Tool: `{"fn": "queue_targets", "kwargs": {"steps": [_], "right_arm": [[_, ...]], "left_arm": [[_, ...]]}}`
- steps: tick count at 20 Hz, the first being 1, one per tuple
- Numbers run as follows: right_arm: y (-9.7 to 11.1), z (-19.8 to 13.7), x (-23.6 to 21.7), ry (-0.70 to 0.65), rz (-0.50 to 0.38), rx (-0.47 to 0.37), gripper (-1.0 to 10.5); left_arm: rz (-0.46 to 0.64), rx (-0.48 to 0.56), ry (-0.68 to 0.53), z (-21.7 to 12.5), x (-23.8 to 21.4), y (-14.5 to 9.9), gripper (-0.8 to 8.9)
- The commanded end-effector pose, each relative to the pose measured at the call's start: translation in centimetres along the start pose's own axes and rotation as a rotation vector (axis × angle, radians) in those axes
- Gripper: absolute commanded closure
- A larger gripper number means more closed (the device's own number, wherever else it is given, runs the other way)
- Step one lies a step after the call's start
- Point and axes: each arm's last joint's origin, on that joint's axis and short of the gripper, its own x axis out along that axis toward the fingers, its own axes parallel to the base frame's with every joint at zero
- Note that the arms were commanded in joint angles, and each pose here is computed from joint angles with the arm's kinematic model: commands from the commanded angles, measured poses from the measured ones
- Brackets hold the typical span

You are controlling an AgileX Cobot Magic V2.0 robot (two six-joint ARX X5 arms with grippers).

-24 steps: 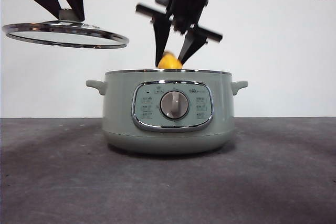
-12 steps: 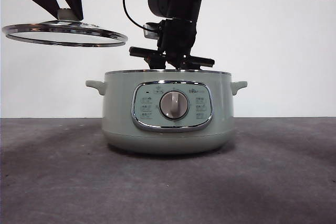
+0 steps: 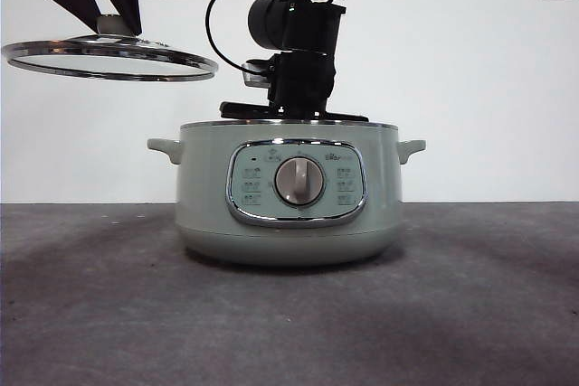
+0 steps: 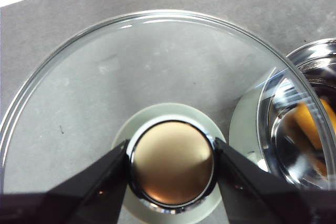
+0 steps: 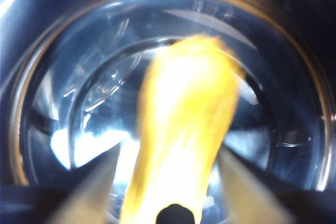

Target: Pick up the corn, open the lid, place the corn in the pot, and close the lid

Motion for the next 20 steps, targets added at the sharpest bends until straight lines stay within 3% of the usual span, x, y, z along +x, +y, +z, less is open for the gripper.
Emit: {"fn": "queue_targets", "kwargs": {"steps": [1,5,7,9,12,16,20], "right_arm": [[0.6,-0.2,-2.2,-0.038,-0.044,-0.012,5.0],[0.8,-2.2,-11.2,-0.138,-0.136,-0.038,5.0],[0.6,-3.8,-15.2,-0.169,-0.193,-0.045,5.1],[0.5,-5.5,-19.6,-0.252,-0.178,-0.048,5.2],[0.3,-7.8,-24.5,-0.361,-0.141,-0.048,9.7],[0.1,-11.0,-28.4,-0.439,-0.103,-0.065,9.5],[-0.9,-14.8,-29.6,-0.427,-0.097,-0.073,9.5]], "left_arm": [[-0.004,0.002,-0.052,0.4,-1.3,-0.1,8.26],[-0.010,0.001,-0.036,0.2,-1.3,-0.2,8.26],[-0.076,0.007,-0.031,0.1,-1.2,-0.7,8.26],[-0.116,0.028,-0.021,0.2,-1.1,-1.9,8.26],[-0.166,0.079,-0.017,0.3,-1.0,-4.6,8.26],[-0.227,0.151,-0.019,0.4,-0.9,-8.4,8.26],[-0.271,0.205,-0.021,0.4,-0.1,-12.1,8.26]]}}
